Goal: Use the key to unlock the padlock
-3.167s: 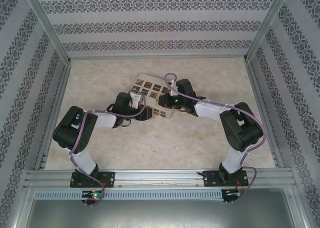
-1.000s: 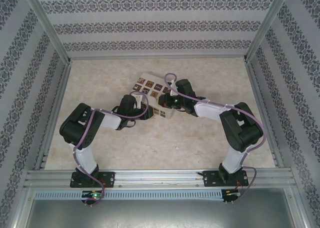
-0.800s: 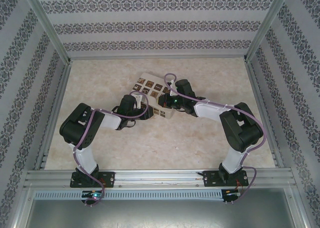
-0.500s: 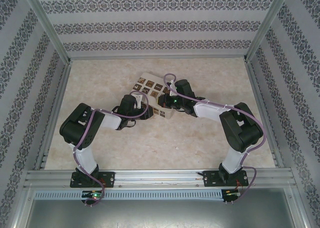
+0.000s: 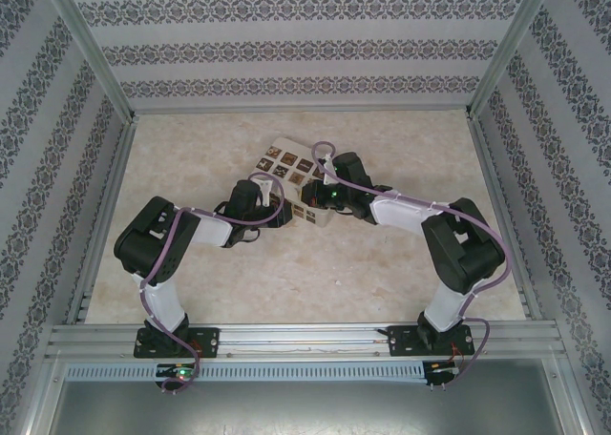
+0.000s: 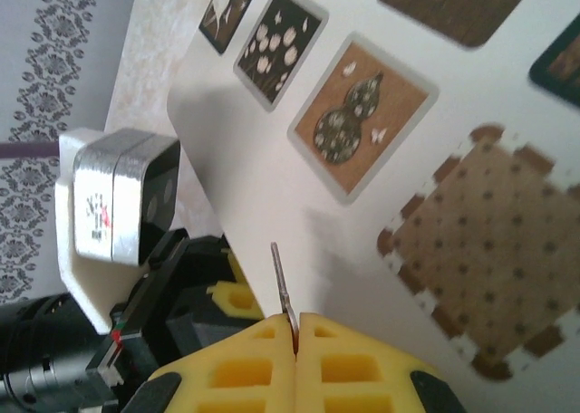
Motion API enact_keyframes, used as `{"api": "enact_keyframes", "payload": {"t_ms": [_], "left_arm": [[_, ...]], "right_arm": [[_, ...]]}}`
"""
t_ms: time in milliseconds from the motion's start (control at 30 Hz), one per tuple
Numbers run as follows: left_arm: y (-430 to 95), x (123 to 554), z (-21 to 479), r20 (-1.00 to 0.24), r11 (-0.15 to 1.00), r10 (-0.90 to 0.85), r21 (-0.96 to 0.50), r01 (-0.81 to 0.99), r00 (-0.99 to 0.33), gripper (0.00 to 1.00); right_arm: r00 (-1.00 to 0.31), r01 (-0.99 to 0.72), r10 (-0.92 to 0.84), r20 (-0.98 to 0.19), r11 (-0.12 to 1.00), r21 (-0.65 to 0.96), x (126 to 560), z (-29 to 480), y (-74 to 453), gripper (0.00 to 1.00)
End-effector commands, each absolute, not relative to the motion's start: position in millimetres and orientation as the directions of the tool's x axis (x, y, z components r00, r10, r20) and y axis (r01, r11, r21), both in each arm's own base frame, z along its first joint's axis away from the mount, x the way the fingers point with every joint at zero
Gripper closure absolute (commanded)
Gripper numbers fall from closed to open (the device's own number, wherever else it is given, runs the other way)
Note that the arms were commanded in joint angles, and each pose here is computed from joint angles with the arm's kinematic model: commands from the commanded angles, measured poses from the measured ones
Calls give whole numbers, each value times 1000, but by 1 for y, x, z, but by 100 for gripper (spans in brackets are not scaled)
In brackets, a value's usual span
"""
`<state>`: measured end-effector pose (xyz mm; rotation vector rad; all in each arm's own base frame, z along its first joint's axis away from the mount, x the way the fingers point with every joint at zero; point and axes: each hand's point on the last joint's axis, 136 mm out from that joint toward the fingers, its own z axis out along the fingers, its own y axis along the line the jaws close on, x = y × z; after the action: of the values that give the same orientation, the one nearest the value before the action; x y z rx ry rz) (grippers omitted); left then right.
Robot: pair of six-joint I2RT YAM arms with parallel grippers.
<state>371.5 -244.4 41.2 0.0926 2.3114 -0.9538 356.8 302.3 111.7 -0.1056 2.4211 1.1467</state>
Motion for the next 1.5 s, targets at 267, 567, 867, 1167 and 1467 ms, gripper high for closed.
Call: {"api": "enact_keyframes", "payload": {"t_ms": [267, 567, 867, 1167, 1467], "left_arm": [[-260, 373, 86, -581, 682, -181, -655, 324, -793, 77], [-274, 369, 97, -483, 621, -181, -732, 281, -857, 77], [-282, 371, 104, -401, 578, -213, -787, 216, -891, 76], [-283, 370, 100, -363, 575, -219, -798, 180, -906, 76], [-284, 368, 102, -337, 573, -217, -804, 160, -916, 77]], "right_arm": [[-814, -381, 84, -574, 670, 637, 332, 148, 281, 100], [-710, -477, 3, -704, 733, 485, 294, 135, 265, 100], [-626, -527, -95, -774, 783, 331, 280, 112, 275, 100], [-598, -497, -90, -796, 821, 281, 291, 92, 274, 100], [-568, -492, -85, -819, 832, 255, 301, 79, 275, 100]]}}
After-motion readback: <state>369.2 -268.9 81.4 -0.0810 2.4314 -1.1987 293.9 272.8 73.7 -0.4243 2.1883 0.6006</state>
